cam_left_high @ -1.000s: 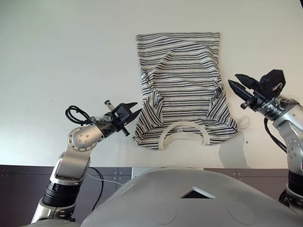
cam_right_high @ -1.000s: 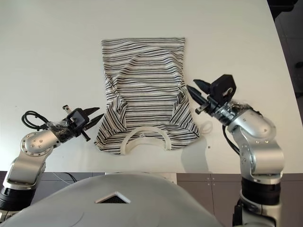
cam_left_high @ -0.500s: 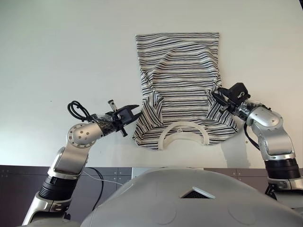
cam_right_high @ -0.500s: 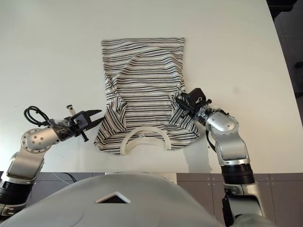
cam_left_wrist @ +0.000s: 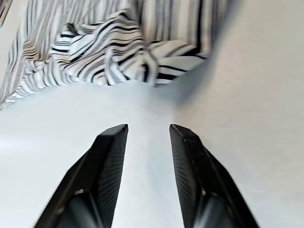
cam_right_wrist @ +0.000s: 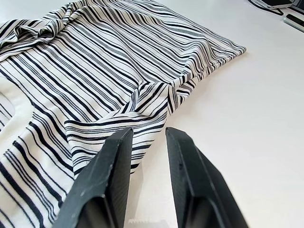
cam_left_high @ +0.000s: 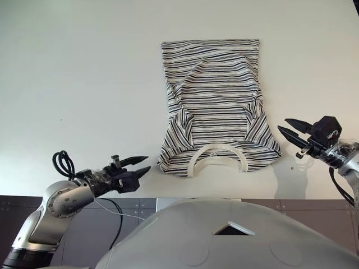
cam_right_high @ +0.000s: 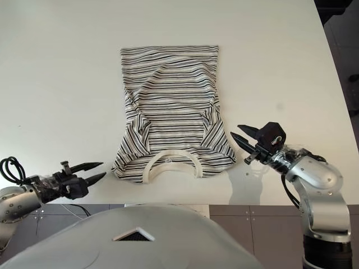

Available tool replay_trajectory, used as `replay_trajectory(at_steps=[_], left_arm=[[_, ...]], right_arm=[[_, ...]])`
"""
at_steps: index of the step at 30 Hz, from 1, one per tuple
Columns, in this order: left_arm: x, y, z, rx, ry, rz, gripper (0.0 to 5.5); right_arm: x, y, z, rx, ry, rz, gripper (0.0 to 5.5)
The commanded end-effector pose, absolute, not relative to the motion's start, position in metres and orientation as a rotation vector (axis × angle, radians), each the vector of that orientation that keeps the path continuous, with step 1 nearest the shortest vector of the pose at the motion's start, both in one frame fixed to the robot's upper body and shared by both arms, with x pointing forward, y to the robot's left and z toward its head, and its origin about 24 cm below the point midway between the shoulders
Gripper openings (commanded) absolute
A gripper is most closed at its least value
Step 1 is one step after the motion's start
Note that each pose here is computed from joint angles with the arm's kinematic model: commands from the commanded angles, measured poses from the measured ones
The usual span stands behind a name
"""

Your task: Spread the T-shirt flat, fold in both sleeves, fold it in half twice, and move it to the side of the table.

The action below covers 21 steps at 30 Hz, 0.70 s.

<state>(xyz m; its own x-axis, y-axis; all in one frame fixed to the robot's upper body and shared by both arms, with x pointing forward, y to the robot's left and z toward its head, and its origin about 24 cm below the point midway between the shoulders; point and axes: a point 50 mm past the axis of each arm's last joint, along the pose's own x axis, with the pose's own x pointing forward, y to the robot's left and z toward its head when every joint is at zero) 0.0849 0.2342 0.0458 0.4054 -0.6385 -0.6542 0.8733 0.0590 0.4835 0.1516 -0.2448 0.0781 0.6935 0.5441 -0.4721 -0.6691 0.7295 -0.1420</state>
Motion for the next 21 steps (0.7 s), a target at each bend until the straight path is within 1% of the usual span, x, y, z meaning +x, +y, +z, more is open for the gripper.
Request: replay_trajectory(at_steps=[1, 4, 11, 16, 21], left_arm=[[0.083, 0.236, 0.035, 1.11, 0.22, -1.275, 2.02], [0.086, 0.227, 0.029, 1.124, 0.149, -1.291, 2.02], [0.094, 0.215, 0.025, 1.126, 0.058, -1.323, 2.02], [0.096, 0.215, 0.025, 1.144, 0.034, -1.341, 2.02], [0.103, 0.216, 0.036, 1.171, -0.024, -1.295, 2.02]], right_arm=[[0.157, -0.244, 0.08, -0.33, 0.399, 0.687, 1.26], [0.163, -0.241, 0.078, -0.331, 0.392, 0.697, 1.26], [0.166, -0.234, 0.074, -0.333, 0.392, 0.721, 1.26], [0.165, -0.233, 0.07, -0.333, 0.4, 0.723, 1.26], [0.162, -0.232, 0.066, -0.323, 0.407, 0.711, 1.26]])
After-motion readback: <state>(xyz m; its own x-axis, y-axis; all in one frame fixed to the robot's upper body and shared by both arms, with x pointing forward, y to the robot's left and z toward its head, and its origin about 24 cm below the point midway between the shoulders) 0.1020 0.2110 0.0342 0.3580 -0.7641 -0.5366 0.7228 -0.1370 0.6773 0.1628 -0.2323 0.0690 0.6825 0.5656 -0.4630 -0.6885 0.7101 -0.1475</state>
